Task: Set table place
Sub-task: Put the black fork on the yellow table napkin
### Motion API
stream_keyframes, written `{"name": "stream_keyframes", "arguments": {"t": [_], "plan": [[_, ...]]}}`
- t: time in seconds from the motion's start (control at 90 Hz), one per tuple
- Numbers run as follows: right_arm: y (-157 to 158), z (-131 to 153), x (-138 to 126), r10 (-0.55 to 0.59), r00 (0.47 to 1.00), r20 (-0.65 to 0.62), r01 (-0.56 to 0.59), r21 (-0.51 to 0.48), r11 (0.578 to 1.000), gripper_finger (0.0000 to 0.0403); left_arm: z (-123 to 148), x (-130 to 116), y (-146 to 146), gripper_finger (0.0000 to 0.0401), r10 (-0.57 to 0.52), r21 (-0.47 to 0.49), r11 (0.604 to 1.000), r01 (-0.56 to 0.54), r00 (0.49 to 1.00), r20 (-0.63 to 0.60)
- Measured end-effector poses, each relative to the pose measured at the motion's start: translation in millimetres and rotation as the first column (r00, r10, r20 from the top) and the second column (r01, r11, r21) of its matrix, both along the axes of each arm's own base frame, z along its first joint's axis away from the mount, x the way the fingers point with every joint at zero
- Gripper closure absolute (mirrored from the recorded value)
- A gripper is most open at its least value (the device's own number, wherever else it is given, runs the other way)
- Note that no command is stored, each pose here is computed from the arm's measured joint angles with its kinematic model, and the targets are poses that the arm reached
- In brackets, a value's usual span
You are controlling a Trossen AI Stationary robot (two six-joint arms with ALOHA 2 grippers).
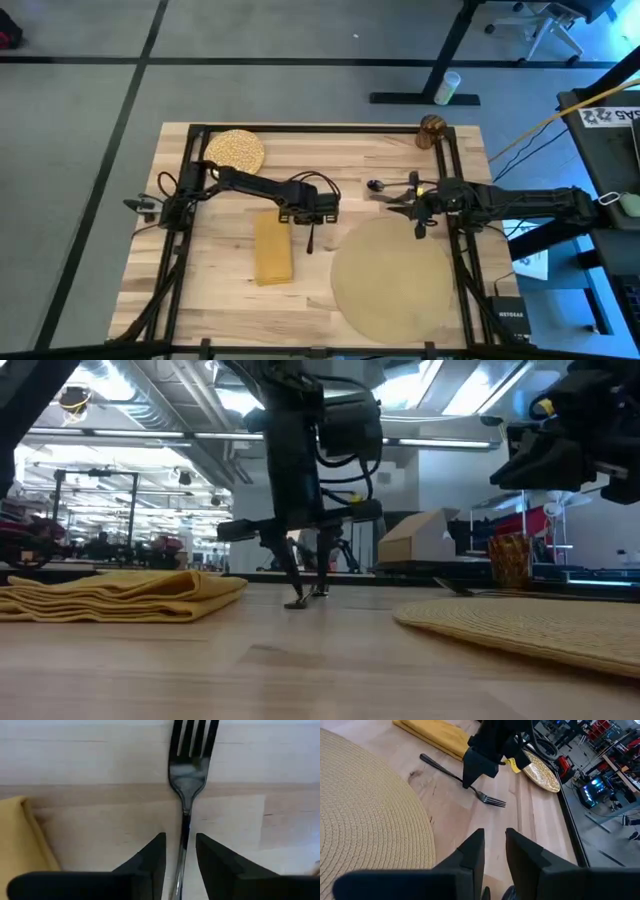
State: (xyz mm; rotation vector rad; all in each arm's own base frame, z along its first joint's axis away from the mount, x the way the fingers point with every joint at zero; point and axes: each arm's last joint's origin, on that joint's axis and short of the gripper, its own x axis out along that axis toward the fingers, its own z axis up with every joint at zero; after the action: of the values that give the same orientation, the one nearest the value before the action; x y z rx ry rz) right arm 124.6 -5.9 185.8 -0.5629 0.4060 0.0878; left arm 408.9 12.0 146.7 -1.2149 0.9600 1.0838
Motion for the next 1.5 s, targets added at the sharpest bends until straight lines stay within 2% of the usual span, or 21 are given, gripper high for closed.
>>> {"name": "stream_keyframes", "arguments": {"t": [0.144, 0.389, 0.622, 0.778, 0.867, 0.989, 1.133, 1.311, 1.5], "plan": [[0, 0, 0, 0.000, 1.000, -0.001, 0.000, 0.000, 1.000, 0.0340, 0, 0, 0, 0.0323, 0.003, -0.001, 1.000, -0.003, 1.000, -0.005], [0, 0, 0, 0.000, 1.000, -0.002, 0.000, 0.000, 1.000, 0.0340, 1, -1, 0, 0.0394, -0.020, 0.001, 1.000, 0.020, 1.000, -0.022], [0, 0, 0, 0.000, 1.000, -0.002, 0.000, 0.000, 1.000, 0.0340, 7, 5, -5, 0.0400, -0.075, 0.005, 0.997, 0.075, 0.997, 0.002], [0, 0, 0, 0.000, 1.000, -0.002, 0.000, 0.000, 1.000, 0.0340, 31, 18, -10, 0.0401, -0.122, 0.014, 0.992, 0.122, 0.990, 0.065], [0, 0, 0, 0.000, 1.000, -0.002, 0.000, 0.000, 1.000, 0.0340, 46, 21, -14, 0.0401, -0.150, 0.008, 0.989, 0.150, 0.987, 0.061], [0, 0, 0, 0.000, 1.000, -0.003, 0.000, 0.000, 1.000, 0.0340, 68, 21, -28, 0.0401, -0.180, -0.011, 0.984, 0.180, 0.983, 0.030], [0, 0, 0, 0.000, 1.000, -0.004, 0.000, 0.001, 1.000, 0.0340, 83, 14, -57, 0.0401, -0.185, -0.058, 0.981, 0.183, 0.982, -0.023], [0, -1, 0, 0.000, 1.000, -0.005, 0.000, 0.001, 1.000, 0.0340, 84, 0, -95, 0.0401, -0.170, -0.080, 0.984, 0.162, 0.980, -0.102], [0, -1, 0, -0.001, 1.000, -0.005, 0.001, 0.002, 1.000, 0.0340, 84, -16, -115, 0.0401, -0.129, -0.046, 0.991, 0.122, 0.970, -0.206]]}}
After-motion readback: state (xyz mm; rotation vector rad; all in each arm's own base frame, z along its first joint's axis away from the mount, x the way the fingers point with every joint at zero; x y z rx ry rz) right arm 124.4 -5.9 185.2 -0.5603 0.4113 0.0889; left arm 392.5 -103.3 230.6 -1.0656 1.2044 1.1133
